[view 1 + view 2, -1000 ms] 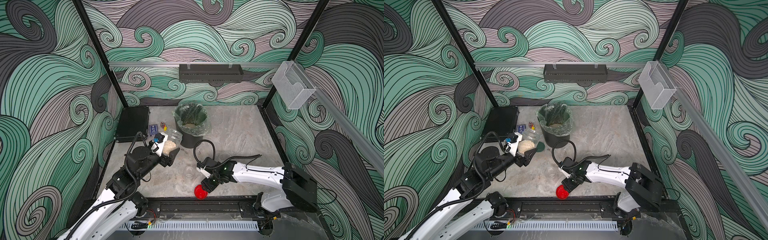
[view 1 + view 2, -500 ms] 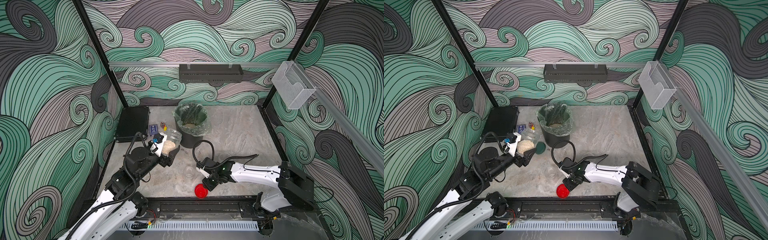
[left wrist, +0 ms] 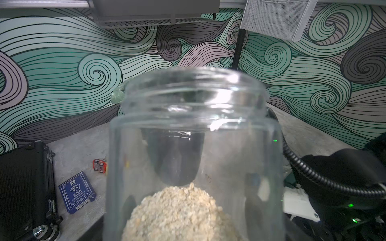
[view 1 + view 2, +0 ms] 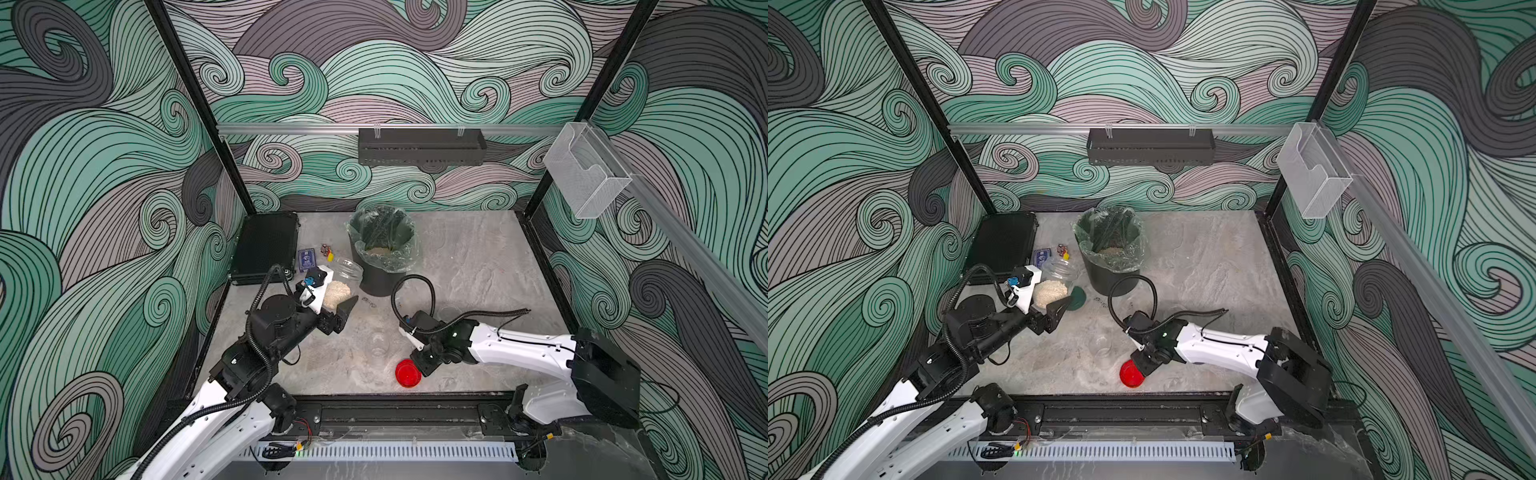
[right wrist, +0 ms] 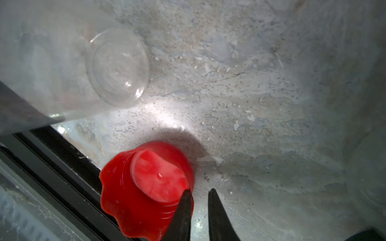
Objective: Empty expired oatmeal from jars
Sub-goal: Move the lid to the center of the board, then pour the expired oatmeal into the trash bin.
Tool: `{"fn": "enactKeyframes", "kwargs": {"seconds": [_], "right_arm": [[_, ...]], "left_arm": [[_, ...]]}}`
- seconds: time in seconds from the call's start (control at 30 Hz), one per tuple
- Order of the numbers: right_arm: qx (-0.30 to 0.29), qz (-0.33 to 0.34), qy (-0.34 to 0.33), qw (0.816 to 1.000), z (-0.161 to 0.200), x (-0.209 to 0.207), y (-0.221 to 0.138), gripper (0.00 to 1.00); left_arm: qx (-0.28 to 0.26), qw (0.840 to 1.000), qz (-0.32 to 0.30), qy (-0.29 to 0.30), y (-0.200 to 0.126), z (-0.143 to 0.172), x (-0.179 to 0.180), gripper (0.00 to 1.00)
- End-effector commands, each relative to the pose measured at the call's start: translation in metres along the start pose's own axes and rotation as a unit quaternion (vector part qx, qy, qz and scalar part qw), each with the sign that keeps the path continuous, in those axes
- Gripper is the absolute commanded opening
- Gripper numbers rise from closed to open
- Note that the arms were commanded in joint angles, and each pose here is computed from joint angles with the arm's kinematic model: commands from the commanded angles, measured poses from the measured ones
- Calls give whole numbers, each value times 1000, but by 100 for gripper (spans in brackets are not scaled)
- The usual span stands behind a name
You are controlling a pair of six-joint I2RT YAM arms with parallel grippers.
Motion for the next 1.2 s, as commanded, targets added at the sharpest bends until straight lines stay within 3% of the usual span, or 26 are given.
{"fn": "enactKeyframes", "kwargs": {"seconds": [0.0,0.33,0.73,0.97,1.07,1.17], "right_arm": [[-15,18,9,1000,-9,-10,-7,20],[-37,29,20,999,-22,-18,-17,24],[-96,-87,1,992,-35,18,-97,61],[-180,-155,-4,971,-59,35,-160,69],[-216,-224,1,951,-78,54,-186,70],[-259,-284,-14,923,-98,71,-216,79]], "left_arm": [[-62,998,-18,0,-12,-32,8,37],[-61,998,-16,-2,-11,-29,7,37],[-58,998,8,3,-2,-31,1,35],[-70,997,42,10,6,-42,-8,34],[-78,995,67,21,9,-46,-15,34],[-83,992,89,31,11,-52,-21,33]]}}
Point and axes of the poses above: each gripper's point midway between its finger pads, its own y axis out along the fingers, its own x axis along the line the jaws close on, z = x × y, the point moved 3 cm from there along -y, back along the fingers, and after that the axes turned 12 degrees about y, right-handed, at the moved point
